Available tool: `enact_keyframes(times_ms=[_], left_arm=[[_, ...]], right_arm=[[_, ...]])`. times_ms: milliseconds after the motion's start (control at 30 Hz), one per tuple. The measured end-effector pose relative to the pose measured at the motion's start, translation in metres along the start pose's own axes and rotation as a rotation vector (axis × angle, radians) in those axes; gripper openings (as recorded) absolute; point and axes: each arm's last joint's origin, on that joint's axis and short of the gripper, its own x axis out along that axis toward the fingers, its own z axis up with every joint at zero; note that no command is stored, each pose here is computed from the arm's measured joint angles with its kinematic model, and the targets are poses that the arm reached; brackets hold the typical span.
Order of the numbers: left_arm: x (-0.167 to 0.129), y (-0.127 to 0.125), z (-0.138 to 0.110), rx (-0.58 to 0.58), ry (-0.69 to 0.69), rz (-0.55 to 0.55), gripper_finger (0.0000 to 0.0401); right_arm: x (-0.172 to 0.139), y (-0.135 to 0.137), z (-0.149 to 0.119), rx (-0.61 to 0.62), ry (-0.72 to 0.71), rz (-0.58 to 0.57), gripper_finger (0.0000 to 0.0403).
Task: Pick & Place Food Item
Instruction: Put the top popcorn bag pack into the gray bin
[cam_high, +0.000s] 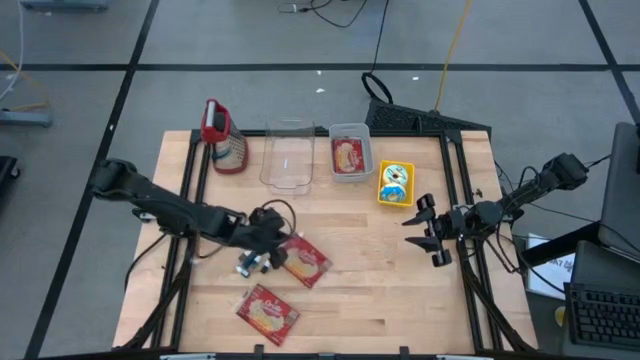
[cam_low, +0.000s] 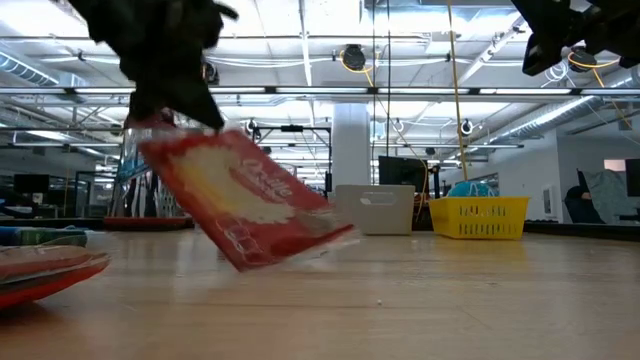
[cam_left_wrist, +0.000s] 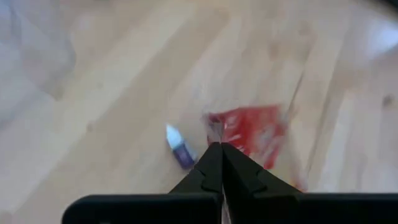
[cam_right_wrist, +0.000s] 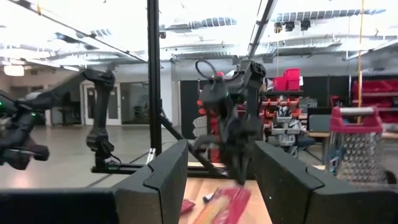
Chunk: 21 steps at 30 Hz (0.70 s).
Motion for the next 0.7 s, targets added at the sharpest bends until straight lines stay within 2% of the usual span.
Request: enact_keyframes(times_ms=[167,433,633,700], left_arm=[[-0.029,-0.001,0.014,0.019,-0.142,-0.046,0.0],[-0.053,-0.005,0.029,0.083,-0.295,-0.151,0.0],[-0.053,-0.006,0.025,0.154,-0.196,-0.244,0.0004],[-0.053,-0.005,0.022,0.133,-0.161,-0.243,0.0013]], right_arm=[[0.0,0.0,0.0,0.071,-0.005,0.0,0.0169],[0.0,0.0,0.002,0.079,-0.017,-0.001,0.0169],[0.0,0.0,0.004,0.084,-0.037,-0.001,0.0169],[0.0,0.0,0.004,0.084,-0.036,-0.001,0.0169]])
